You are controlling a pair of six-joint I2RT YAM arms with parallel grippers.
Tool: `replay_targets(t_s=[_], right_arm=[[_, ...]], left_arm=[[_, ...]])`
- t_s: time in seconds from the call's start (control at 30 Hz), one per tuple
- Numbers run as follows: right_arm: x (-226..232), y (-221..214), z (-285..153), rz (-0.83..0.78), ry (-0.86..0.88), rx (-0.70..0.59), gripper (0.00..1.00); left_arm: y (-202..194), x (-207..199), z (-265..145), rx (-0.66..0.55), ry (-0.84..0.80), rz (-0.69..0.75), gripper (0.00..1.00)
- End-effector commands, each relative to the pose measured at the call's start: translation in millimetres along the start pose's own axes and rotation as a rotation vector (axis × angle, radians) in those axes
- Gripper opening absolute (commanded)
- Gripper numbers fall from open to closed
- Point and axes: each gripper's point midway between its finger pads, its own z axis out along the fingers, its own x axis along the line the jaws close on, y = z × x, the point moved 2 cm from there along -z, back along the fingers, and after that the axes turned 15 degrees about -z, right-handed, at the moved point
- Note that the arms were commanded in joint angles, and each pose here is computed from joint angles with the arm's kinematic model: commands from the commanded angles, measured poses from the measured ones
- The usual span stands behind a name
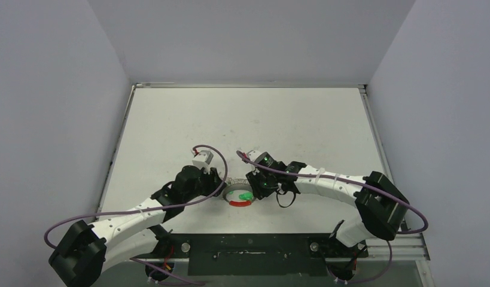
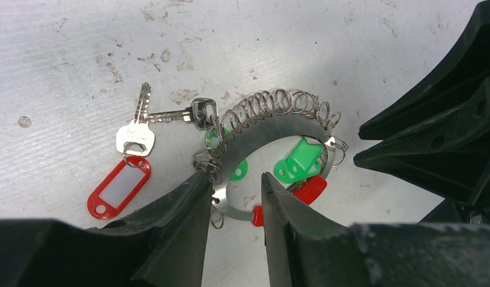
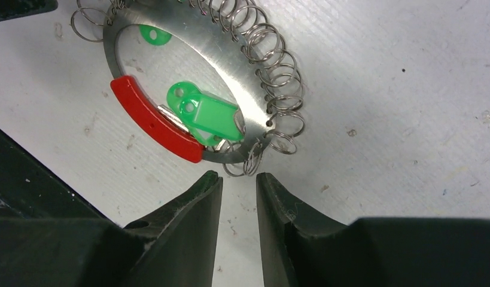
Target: Put the keys on the keyring
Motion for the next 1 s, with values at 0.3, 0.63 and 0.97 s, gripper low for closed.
replay_targets(t_s=[0.3,0.63,0.97], right_arm=[[-4,15,13,-0.097,-0.129,0.073,0.22],[-8,12,11,-0.123,-0.175,0.105,0.18],[-3,7,19,-0.124,-0.14,0.113,0.1]], left_arm=[[11,-4,-3,-0.05,-0.021,0.031,0.34],[13,-6,-3,-0.056,-0.029,0.042,0.34],[15,-10,-4,-0.057,-0.044,0.063,0.34]])
